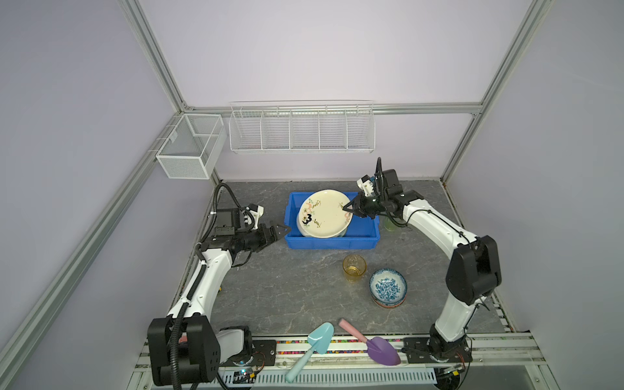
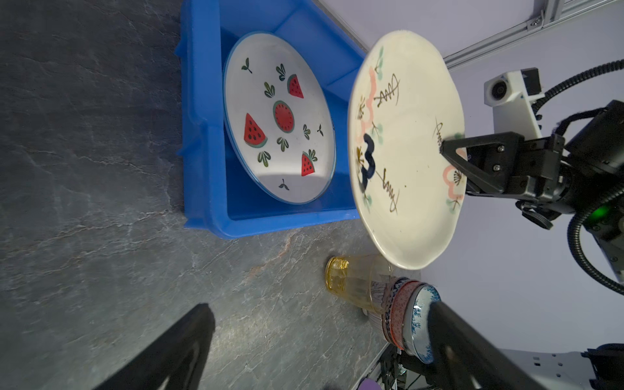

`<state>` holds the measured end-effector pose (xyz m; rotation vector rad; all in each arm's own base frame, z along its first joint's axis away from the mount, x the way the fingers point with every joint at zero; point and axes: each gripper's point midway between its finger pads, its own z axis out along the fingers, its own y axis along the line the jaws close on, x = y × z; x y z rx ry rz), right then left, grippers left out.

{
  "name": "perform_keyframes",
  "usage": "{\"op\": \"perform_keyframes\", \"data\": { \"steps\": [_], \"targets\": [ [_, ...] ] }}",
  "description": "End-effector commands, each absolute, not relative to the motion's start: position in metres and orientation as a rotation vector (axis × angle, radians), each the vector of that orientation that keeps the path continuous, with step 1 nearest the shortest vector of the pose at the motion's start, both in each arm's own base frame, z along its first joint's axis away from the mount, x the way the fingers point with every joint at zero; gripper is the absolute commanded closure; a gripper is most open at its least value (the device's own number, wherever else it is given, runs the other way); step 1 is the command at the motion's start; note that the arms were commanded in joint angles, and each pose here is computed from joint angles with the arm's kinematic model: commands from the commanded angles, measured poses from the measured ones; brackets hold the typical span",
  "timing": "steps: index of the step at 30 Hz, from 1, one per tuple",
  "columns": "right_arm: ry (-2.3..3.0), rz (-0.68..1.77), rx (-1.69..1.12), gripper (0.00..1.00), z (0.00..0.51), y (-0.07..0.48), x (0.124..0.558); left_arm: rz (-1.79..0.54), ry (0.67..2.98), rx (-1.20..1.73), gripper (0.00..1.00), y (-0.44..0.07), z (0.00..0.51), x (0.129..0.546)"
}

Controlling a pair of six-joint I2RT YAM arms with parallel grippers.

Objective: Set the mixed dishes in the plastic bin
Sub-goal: 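Lower the cream floral plate into the bin onto the watermelon plate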

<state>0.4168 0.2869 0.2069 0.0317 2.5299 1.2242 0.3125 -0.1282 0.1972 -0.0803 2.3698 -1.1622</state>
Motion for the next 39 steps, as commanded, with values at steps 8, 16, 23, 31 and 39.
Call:
{"op": "perform_keyframes", "data": {
  "steps": [8, 16, 23, 31, 39],
  "targets": [
    [2.43, 1.332, 0.033, 0.93, 0.211, 0.312, 0.472, -1.119, 2.38, -0.052, 0.02, -0.125, 0.194, 0.311],
    [2.455, 1.374, 0.1, 0.93, 0.172, 0.321, 0.489, -1.143, 2.408, -0.067, 0.02, -0.127, 0.185, 0.313],
    [2.476, 1.385, 0.133, 0.93, 0.144, 0.323, 0.494, -1.154, 2.416, -0.073, 0.02, -0.128, 0.182, 0.314],
    [2.509, 1.36, 0.18, 0.88, 0.114, 0.318, 0.492, -1.166, 2.423, -0.079, 0.02, -0.128, 0.18, 0.315],
    [2.536, 1.319, 0.235, 0.71, 0.091, 0.306, 0.49, -1.173, 2.423, -0.078, 0.02, -0.129, 0.18, 0.314]
  ]
}}
